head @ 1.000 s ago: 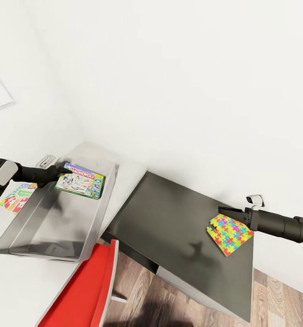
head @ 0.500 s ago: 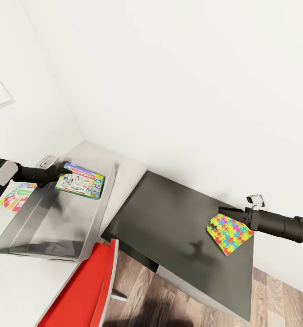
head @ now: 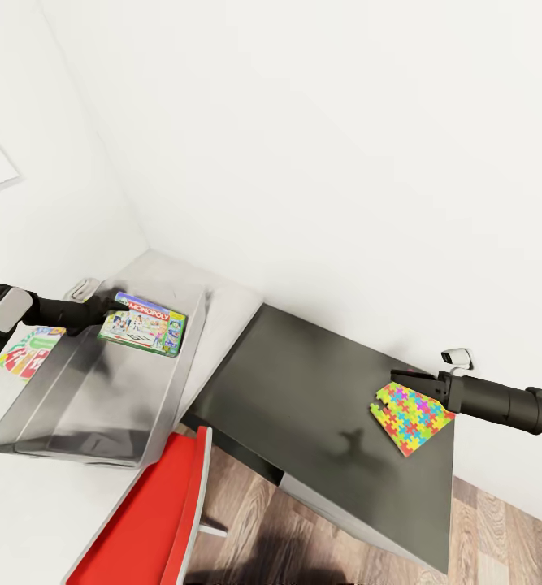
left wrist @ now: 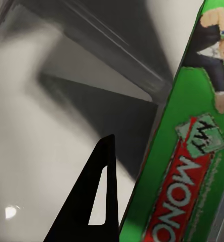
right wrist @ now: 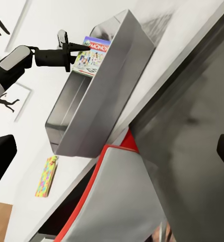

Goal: Put all the toys in the child's room - the three board games (two on the bed and one on the table), the two jigsaw puzzles on the table, and the tennis ball on the table - inside the toy box on the table in the child's room.

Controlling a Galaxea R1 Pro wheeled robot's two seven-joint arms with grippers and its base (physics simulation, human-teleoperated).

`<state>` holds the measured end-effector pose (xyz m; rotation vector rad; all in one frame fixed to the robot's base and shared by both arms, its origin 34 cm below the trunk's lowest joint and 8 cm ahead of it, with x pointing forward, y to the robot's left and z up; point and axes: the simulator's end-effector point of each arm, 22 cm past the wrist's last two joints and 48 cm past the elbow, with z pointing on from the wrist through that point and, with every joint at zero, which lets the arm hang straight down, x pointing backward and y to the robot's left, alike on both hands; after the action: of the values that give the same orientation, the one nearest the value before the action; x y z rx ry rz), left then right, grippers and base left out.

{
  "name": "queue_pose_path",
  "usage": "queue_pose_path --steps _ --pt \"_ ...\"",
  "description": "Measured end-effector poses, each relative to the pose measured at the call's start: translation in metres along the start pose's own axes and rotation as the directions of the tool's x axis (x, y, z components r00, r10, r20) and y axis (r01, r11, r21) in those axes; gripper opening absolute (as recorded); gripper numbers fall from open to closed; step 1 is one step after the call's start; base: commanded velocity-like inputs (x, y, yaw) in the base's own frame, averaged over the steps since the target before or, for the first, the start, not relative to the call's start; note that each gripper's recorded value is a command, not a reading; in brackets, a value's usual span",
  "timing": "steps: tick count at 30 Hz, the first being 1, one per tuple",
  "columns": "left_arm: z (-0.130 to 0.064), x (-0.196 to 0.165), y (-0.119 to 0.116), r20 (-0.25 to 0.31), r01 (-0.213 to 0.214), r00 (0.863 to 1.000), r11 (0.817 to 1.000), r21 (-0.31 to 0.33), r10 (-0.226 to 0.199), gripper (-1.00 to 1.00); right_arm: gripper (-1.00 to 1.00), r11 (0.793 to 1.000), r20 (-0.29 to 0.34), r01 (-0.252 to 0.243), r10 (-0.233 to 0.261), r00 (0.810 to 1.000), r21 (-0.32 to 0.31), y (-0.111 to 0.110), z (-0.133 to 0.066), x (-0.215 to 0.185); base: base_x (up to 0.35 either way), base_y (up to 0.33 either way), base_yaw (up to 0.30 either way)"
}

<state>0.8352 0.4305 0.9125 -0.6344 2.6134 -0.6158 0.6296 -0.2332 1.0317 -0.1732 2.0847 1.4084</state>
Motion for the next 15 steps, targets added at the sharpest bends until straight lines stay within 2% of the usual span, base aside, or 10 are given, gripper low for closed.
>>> queue_pose_path --steps 15 --pt "0.0068 0.0026 0.0008 -0.008 0.017 1.000 1.000 0.013 -0.017 -1.00 1.00 1.000 -0.007 -0.010 0.010 1.000 0.005 -0.0059 0.0010 0.0035 0.000 0.000 0.000"
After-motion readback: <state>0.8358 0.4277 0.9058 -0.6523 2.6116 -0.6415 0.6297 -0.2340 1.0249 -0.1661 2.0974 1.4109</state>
